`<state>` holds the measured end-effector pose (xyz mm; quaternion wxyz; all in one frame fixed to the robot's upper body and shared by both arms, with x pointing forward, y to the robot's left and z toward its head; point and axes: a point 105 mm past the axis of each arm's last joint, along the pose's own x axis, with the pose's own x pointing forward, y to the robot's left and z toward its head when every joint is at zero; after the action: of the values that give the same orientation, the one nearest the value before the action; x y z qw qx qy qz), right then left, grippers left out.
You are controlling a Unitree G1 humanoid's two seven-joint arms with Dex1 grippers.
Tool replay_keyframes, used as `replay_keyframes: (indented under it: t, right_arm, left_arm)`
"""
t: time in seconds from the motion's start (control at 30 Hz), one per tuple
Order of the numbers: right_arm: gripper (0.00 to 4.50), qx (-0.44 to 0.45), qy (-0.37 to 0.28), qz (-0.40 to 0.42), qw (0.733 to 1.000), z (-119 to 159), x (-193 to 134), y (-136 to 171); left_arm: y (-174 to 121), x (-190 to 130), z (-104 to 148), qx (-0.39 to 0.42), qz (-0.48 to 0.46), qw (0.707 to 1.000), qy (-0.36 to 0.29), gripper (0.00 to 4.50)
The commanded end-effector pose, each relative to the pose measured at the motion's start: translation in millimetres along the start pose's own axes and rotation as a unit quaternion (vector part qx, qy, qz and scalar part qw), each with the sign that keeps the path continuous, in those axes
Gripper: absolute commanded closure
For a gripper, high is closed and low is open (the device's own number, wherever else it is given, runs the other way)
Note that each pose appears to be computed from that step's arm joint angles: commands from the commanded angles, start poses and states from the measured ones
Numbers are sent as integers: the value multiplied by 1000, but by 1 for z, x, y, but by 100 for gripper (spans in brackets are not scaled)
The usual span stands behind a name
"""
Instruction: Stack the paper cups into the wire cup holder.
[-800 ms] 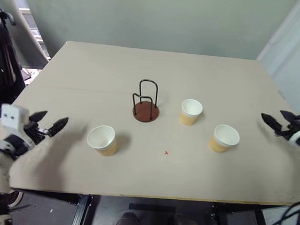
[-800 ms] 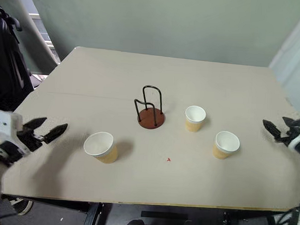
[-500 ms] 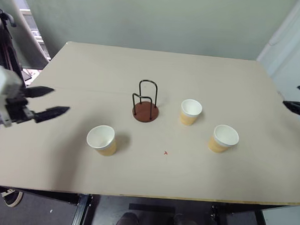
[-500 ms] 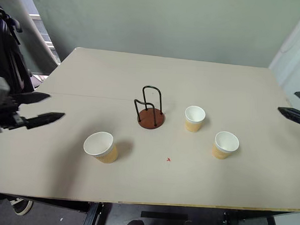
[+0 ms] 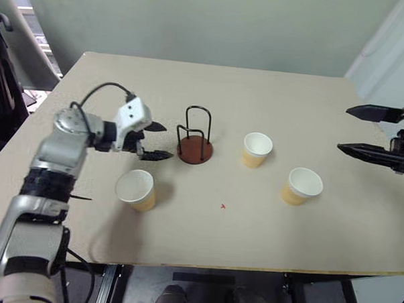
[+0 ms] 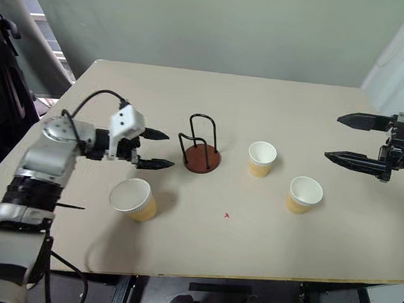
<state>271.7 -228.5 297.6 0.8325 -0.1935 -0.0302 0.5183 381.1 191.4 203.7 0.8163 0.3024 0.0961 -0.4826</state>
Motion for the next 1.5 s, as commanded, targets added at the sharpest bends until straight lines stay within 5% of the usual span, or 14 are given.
replay_keyframes:
  t: [0.03, 0.6, 0.7, 1.03, 1.3, 1.5]
  right_arm:
    - [0, -27, -16, -9, 999, 20, -6, 7]
    - [0, -9, 0, -54, 999, 9, -16, 14]
    - [0, -8, 0, -58, 998, 8, -15, 14]
    - [0, -6, 4, -66, 998, 4, -14, 12]
    - [0, -6, 5, -67, 998, 3, -12, 10]
    - [0, -9, 6, -67, 998, 4, -11, 9]
  left_arm:
    - [12, 8, 12, 36, 21, 999, -8, 11]
    - [26, 56, 24, 23, 75, 996, -37, 11]
    - [27, 58, 24, 22, 79, 996, -37, 72]
    - [29, 56, 28, 24, 87, 995, -44, 442]
    - [31, 42, 50, 27, 75, 991, -104, 447]
    - [3, 26, 84, 46, -26, 986, -156, 447]
